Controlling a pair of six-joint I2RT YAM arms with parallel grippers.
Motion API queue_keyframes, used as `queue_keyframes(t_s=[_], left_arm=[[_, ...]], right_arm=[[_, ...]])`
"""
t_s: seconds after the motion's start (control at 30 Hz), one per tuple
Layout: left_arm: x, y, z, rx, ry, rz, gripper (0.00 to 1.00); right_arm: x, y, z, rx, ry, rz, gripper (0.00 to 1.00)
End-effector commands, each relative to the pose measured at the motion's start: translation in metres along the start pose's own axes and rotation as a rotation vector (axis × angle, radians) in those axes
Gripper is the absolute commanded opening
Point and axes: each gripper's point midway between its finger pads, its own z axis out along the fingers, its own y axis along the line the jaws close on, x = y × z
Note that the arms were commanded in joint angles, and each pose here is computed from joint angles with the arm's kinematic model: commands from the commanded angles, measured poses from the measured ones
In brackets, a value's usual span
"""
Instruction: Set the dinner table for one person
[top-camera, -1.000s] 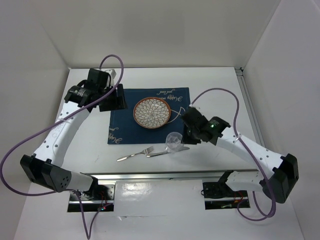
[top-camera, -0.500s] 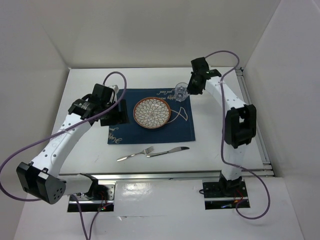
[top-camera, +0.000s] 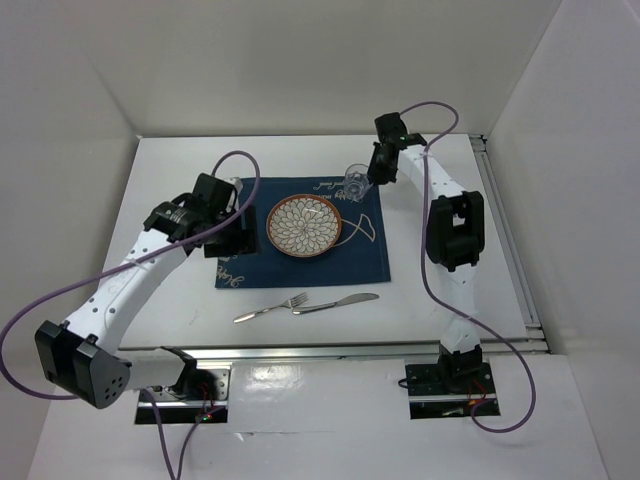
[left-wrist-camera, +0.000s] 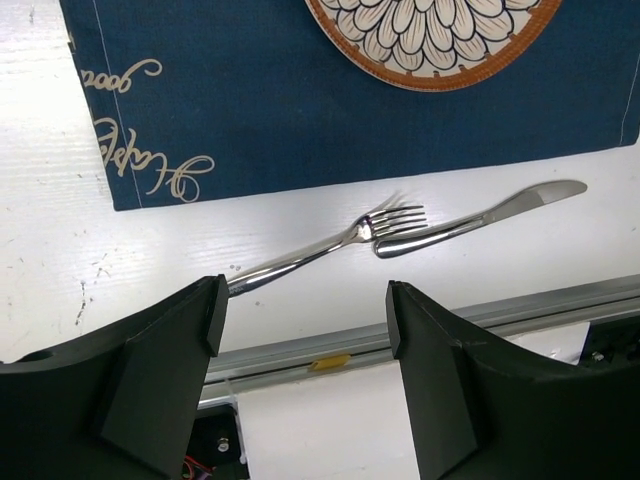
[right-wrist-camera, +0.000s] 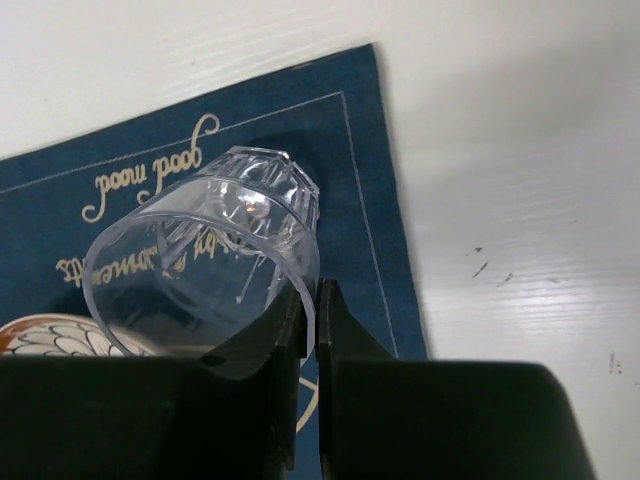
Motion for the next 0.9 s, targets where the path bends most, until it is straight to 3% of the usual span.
queue_keyframes(t_s=[0.0,0.13,0.2,0.23,0.3,0.43,0.6,0.77,0.87], left_arm=[[0.002,0.0,0.001,-0.024,-0.002,0.017,0.82],[0.004,-0.001,0.002,-0.054,0.008,0.054,0.82],[0.002,-0.001,0.003,-0.069,0.001,0.072,0.83],[0.004,0.002,0.002,-0.085,0.008,0.073,0.86],[0.006,0.007,0.005,-0.124,0.014,0.05,0.89],[0.03,0.015,0.023,-0.154,0.067,0.063,0.89],[0.08,-0.003,0.043,-0.108,0.168,0.191,0.81],[0.124,-0.013,0.063,-0.174,0.304,0.304,0.79],[0.135,-0.009,0.074,-0.256,0.332,0.345,0.83]], right_arm=[[-0.029,0.004,-0.009,-0.031,-0.069,0.008,0.05],[-0.031,0.007,-0.014,-0.046,-0.071,0.008,0.34],[-0.037,0.009,-0.024,-0.057,-0.092,0.0,0.56],[-0.04,0.01,-0.03,-0.063,-0.103,0.001,0.76],[-0.053,0.016,-0.054,-0.087,-0.147,0.004,0.94],[-0.078,0.024,-0.108,-0.139,-0.248,-0.007,1.0],[-0.078,0.018,-0.183,-0.192,-0.357,-0.02,1.0],[-0.042,0.001,-0.206,-0.207,-0.344,-0.015,1.0],[-0.022,-0.01,-0.208,-0.203,-0.332,-0.006,1.0]])
